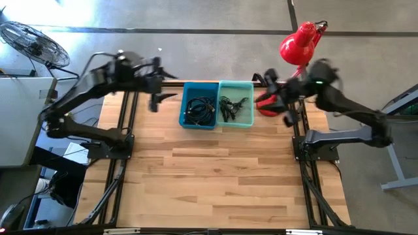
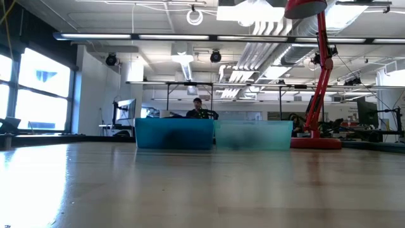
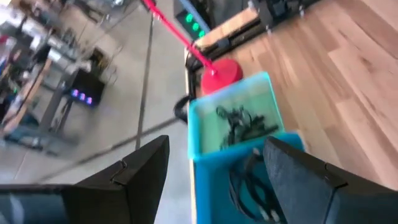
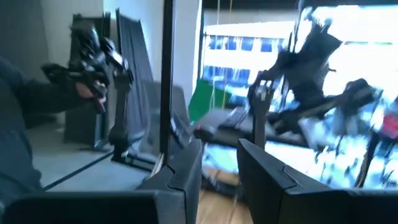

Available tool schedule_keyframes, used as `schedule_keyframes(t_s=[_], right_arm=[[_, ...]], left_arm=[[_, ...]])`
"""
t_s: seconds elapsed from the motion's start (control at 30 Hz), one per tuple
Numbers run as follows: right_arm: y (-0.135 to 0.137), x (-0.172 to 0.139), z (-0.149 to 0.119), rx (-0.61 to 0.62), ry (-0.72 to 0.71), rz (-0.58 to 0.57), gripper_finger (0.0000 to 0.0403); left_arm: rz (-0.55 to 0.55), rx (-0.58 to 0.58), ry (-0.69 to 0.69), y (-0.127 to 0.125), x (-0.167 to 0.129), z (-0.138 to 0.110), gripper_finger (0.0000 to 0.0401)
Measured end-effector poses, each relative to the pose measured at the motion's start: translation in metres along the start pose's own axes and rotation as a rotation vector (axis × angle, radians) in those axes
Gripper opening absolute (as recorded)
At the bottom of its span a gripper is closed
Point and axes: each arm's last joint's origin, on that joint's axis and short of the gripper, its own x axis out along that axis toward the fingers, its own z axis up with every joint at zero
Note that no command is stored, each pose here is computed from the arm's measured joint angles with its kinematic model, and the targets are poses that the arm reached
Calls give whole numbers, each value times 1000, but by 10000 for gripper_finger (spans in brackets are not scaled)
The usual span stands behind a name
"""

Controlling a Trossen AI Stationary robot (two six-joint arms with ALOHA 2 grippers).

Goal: Pick & Place USB Port
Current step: Return to Home Position

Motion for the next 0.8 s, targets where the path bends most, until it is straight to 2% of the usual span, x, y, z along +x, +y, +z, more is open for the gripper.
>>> schedule_keyframes(t_s=[0.1, 0.2, 0.3, 0.4, 0.5, 0.6, 0.8], right_arm=[[17, -23, 19, -55, -56, -55, 94], [36, -47, 33, -92, -91, -133, 91], [54, -69, 39, -104, -92, -241, 75], [72, -88, 39, -114, -69, -344, 40], [85, -102, 36, -92, -34, -448, 7], [92, -112, 33, -46, -17, -537, 15], [95, -114, 30, 10, -6, -547, 5]], left_arm=[[23, -47, 28, -14, -35, -1, 255], [73, -119, -3, -25, -71, -5, 255], [181, -197, -67, -33, -102, -12, 255], [283, -272, -161, -43, -125, -25, 255], [335, -307, -248, -55, -132, -41, 255], [329, -323, -288, -71, -122, -58, 255], [275, -348, -392, -100, -98, -87, 252]])
